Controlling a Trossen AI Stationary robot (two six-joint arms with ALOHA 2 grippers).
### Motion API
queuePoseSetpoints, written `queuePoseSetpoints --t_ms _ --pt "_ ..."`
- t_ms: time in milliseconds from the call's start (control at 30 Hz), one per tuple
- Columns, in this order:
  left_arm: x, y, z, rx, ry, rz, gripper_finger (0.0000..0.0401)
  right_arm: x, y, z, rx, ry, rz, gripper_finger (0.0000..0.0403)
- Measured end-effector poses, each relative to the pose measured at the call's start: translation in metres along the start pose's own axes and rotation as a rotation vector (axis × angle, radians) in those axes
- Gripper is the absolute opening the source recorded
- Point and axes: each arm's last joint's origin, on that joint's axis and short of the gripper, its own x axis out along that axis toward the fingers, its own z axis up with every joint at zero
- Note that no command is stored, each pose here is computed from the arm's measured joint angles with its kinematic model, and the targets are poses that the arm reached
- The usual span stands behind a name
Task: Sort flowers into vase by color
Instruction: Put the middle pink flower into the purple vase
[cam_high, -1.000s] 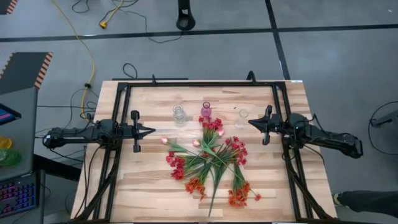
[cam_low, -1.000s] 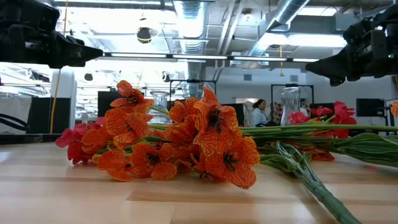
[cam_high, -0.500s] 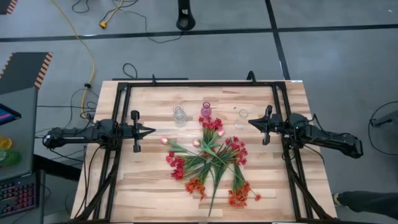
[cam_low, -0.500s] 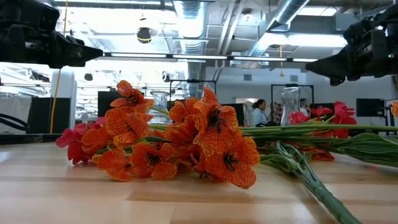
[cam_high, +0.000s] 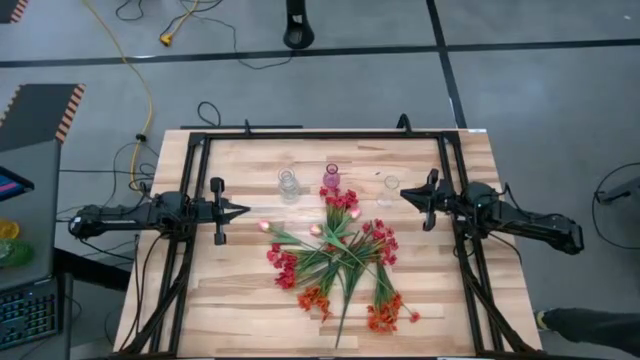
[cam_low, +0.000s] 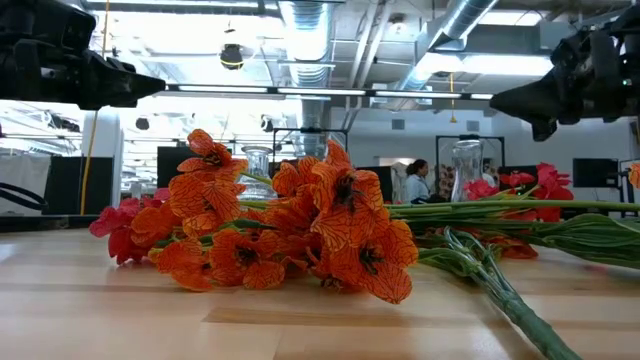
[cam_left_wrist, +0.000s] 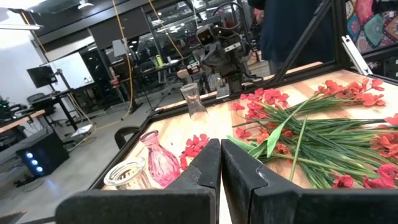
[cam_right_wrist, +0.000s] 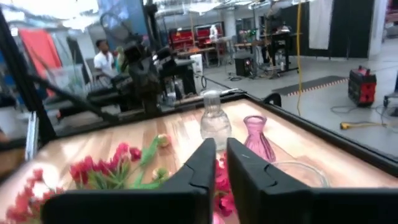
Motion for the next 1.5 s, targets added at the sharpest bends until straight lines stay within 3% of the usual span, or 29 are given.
queuePoseSetpoints --t_ms 300,433,700,1033,1267,1500 --pt "0.000 0.000 0.000 0.000 0.002 0.008 0.0000 -0.005 0.005 0.028 0.082 -0.085 0.021 0.0224" --pt "0.000 0.000 0.000 0.000 0.002 0.009 0.0000 -0.008 0.010 0.046 0.081 -0.122 0.057 0.0263" --pt "0.000 0.000 0.000 0.000 0.002 0.009 0.0000 0.004 0.026 0.086 0.077 -0.052 0.138 0.0265" --pt "0.000 0.000 0.000 0.000 0.002 0.009 0.0000 0.063 0.060 0.120 0.030 0.405 0.171 0.0265" --pt "0.000 0.000 0.000 0.000 0.002 0.009 0.0000 0.109 0.087 0.124 -0.013 0.657 0.182 0.0265" --pt "0.000 0.000 0.000 0.000 0.002 0.009 0.0000 0.152 0.112 0.105 -0.059 0.800 0.177 0.0265"
